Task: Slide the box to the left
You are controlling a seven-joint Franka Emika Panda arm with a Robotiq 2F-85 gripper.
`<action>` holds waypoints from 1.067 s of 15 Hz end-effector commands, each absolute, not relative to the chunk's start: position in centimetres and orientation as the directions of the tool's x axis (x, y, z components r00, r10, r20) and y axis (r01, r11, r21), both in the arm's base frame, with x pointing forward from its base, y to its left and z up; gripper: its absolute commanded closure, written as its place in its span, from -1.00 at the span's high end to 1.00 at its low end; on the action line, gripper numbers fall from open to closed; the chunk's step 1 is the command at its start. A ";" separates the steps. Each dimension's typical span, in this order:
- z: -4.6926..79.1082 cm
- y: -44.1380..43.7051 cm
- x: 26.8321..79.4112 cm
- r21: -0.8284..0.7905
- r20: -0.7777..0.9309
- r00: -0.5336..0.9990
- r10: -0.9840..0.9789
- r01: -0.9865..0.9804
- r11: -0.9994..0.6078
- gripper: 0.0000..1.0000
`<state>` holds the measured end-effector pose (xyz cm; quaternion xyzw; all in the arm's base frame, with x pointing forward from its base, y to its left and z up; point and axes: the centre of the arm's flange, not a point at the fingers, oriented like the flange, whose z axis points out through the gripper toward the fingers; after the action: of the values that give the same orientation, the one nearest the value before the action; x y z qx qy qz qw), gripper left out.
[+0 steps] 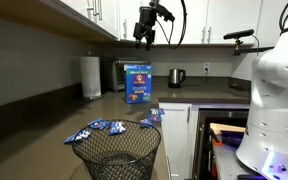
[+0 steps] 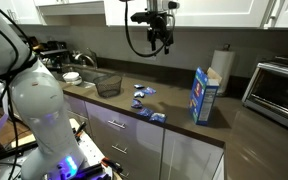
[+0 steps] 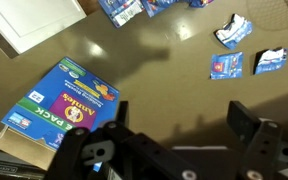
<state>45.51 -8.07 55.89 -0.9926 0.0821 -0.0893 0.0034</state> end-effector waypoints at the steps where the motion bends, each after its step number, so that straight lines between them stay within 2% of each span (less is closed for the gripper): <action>1: 55.8 -9.9 46.0 -0.016 0.142 0.975 -0.169 -0.168 -0.986 1.00; 5: 55.6 -15.0 47.3 -0.014 0.117 0.972 -0.204 -0.203 -0.979 1.00; 10: 55.7 -20.7 49.4 0.036 0.062 0.996 -0.071 -0.073 -0.997 1.00; 14: 55.9 -21.5 50.6 0.074 -0.005 0.998 0.066 0.066 -0.995 1.00; 15: 54.9 -20.6 49.2 0.042 0.031 1.000 0.001 -0.001 -0.999 1.00; 16: 55.0 -20.7 49.7 0.048 0.023 1.000 0.019 0.018 -0.999 1.00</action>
<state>49.68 -20.73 55.00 -0.9996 -0.0098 -0.0116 -0.0238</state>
